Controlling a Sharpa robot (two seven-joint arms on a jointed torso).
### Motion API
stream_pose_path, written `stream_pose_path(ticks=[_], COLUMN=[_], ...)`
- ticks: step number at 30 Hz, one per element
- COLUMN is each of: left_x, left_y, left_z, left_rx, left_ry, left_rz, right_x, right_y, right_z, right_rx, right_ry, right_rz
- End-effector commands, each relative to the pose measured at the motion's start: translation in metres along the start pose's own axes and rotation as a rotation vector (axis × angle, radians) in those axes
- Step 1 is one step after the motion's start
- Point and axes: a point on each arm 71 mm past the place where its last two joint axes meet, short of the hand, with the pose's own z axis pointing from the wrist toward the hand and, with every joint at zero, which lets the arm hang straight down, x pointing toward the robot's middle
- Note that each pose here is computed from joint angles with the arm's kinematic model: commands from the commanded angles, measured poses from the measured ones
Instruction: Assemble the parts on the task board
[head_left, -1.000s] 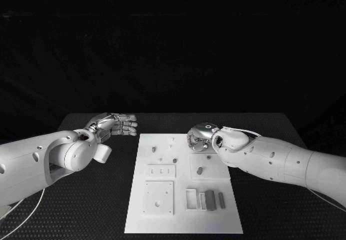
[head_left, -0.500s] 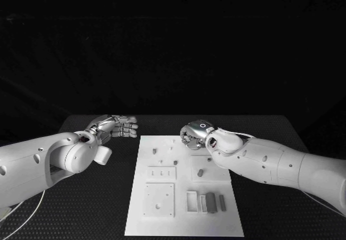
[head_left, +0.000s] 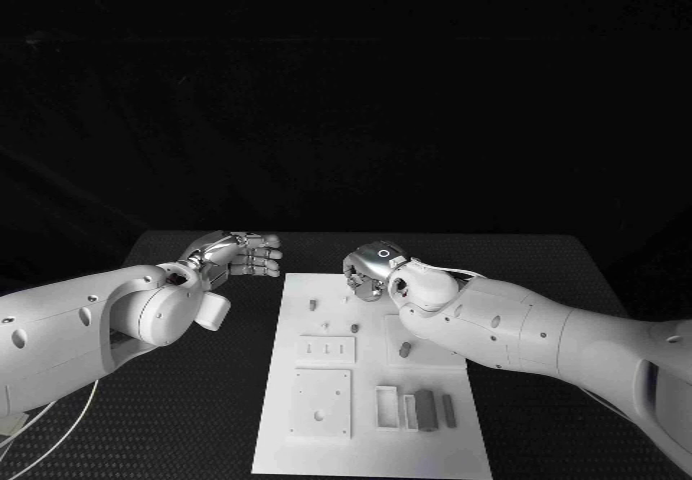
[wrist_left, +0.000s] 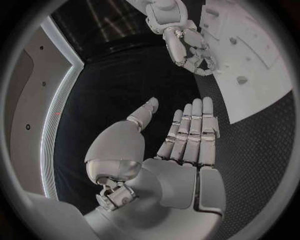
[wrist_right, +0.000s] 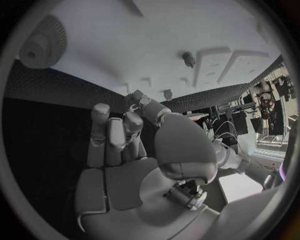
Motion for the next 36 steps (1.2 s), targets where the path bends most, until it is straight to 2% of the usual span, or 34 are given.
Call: stream_pose_path(ticks=[1,19,36], left_x=[0.0022,0.0018,0.0008], left_y=[-0.0027,-0.0116,-0.0129], left_z=[-0.0001,0.0002,-0.0001], left_rx=[0.014,0.03,0.032], left_ry=[0.014,0.016,0.014], left_rz=[0.001,0.009,0.012], right_x=[0.001,0.002,0.005], right_y=[0.002,0.005,0.001], right_z=[0.003,0.009,0.008], right_rx=[0.006,0.016,0.029], right_ry=[0.01,0.022,0.05], right_rz=[-0.035,-0.052,-0.069])
